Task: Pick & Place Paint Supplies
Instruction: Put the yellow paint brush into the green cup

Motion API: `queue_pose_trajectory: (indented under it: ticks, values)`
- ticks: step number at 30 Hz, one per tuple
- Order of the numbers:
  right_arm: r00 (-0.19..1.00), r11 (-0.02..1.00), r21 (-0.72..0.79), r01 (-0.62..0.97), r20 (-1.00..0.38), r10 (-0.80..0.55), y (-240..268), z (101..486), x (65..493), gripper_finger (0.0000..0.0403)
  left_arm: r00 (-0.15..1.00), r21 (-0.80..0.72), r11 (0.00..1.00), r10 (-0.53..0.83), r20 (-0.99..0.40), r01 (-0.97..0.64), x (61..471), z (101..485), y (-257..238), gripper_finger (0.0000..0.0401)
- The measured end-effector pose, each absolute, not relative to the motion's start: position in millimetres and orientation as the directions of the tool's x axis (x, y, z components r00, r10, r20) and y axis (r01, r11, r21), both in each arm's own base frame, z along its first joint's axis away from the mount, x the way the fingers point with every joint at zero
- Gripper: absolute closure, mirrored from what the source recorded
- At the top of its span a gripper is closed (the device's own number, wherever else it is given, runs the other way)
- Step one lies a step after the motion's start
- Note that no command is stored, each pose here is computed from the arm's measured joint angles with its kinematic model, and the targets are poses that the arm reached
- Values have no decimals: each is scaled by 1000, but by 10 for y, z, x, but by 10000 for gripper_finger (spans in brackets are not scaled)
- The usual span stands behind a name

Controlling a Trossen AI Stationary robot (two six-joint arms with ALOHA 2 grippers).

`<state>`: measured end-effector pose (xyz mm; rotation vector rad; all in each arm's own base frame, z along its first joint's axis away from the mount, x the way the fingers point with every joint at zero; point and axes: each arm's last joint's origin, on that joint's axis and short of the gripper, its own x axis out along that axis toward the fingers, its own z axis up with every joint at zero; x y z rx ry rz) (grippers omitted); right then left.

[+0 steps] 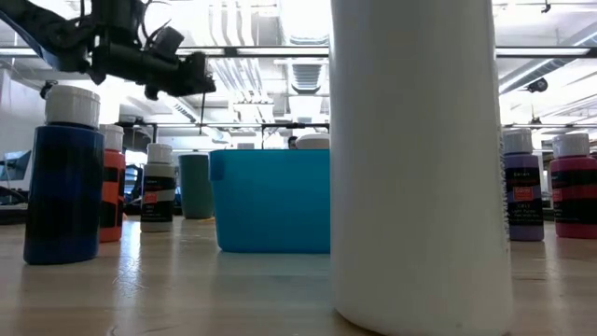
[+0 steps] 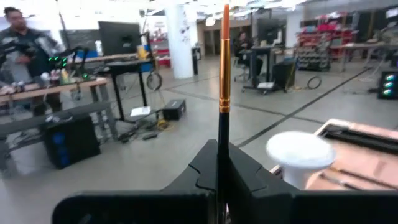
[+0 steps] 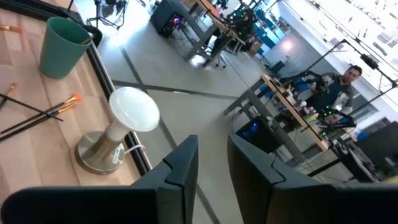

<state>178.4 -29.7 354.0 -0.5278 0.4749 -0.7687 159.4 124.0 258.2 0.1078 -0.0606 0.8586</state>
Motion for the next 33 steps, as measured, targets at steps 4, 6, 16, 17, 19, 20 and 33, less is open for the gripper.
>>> queue_pose_trajectory:
  ticks: [4, 6, 16, 17, 19, 20, 33]
  values:
    - [616, 595, -603, 531, -208, -760, -327, 3523, 1784, 318, 627, 48, 625, 774, 91, -779, 1548, 2501, 1291, 390]
    - [614, 593, -598, 539, -203, -763, -342, 3526, 1785, 311, 617, 39, 616, 782, 82, -786, 1533, 2447, 1313, 390]
    - [621, 608, -575, 547, -208, -756, -418, 3528, 1786, 277, 615, 3, 616, 786, 66, -788, 1510, 2228, 1381, 390]
    - [627, 616, -567, 547, -210, -751, -425, 3527, 1786, 275, 615, 5, 616, 786, 62, -788, 1518, 2215, 1390, 390]
    - [640, 631, -552, 545, -213, -739, -438, 3529, 1789, 271, 614, 10, 615, 787, 54, -789, 1535, 2187, 1409, 390]
    - [646, 638, -547, 542, -215, -733, -443, 3528, 1789, 269, 613, 11, 614, 788, 53, -789, 1540, 2177, 1421, 390]
    - [633, 635, -536, 556, -223, -742, -492, 3503, 1783, 249, 619, -18, 619, 785, -13, -785, 1638, 1970, 1528, 390]
